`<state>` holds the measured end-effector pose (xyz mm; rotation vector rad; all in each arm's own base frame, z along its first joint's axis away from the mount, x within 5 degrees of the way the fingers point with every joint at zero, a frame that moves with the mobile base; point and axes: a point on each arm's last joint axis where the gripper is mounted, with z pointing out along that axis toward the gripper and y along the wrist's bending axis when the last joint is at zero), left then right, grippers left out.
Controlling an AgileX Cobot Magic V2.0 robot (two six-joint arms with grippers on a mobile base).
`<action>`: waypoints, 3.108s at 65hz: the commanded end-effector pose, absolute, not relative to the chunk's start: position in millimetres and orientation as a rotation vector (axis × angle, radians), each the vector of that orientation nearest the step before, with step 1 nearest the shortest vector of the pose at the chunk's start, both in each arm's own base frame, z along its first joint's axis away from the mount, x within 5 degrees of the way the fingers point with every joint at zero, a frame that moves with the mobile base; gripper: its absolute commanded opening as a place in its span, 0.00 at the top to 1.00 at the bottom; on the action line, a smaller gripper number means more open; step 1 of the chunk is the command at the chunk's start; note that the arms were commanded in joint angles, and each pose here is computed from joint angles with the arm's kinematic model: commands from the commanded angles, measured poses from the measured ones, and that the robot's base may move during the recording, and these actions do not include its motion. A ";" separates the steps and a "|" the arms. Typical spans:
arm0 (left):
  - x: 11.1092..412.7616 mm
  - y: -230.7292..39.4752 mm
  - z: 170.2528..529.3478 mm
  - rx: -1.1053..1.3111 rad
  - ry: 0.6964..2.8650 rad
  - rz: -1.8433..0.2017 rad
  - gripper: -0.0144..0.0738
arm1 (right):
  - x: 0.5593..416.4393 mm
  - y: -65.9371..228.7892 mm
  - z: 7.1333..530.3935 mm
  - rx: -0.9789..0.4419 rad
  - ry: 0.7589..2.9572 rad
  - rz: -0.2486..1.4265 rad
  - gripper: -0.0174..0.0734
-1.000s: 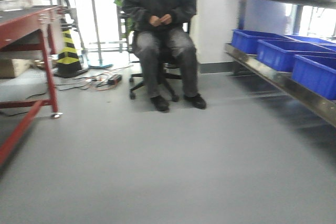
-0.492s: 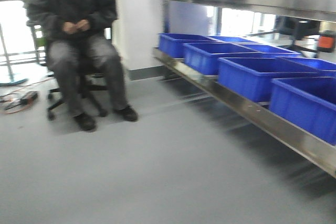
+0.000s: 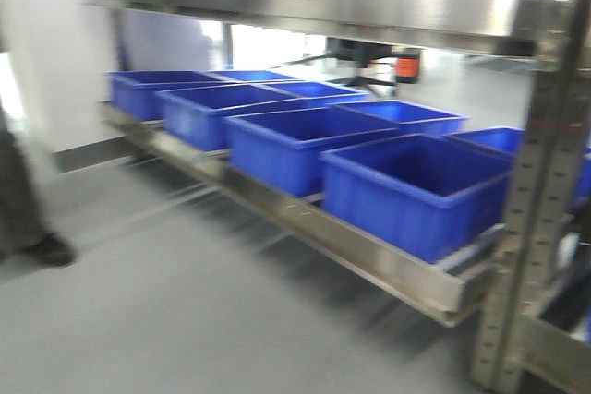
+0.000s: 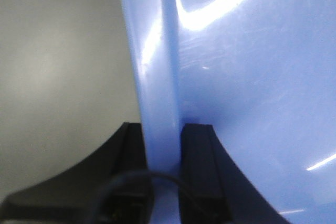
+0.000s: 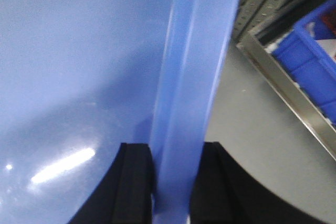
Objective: Grab blue tray and place on right shelf
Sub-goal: 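Hold the tray while the base turns toward the metal shelving rack, then hold the tray while the base drives up to the rack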
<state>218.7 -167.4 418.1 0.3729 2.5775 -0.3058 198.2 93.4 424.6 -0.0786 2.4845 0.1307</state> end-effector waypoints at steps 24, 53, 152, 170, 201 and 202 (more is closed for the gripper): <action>202.5 -165.7 430.1 0.436 2.595 -0.358 0.89 | 190.4 92.1 439.1 -0.102 2.431 0.181 0.75; 202.5 -165.7 430.1 0.436 2.595 -0.358 0.89 | 190.4 92.1 439.1 -0.102 2.431 0.181 0.75; 202.5 -165.7 430.1 0.436 2.595 -0.358 0.89 | 190.4 92.2 439.1 -0.102 2.431 0.183 0.75; 202.5 -165.7 430.1 0.436 2.595 -0.358 0.89 | 190.4 92.2 439.1 -0.102 2.431 0.183 0.75; 202.5 -165.7 430.1 0.436 2.595 -0.358 0.89 | 190.4 92.2 439.1 -0.102 2.431 0.183 0.75; 202.5 -165.7 430.1 0.436 2.595 -0.358 0.89 | 190.4 92.2 439.1 -0.102 2.430 0.183 0.75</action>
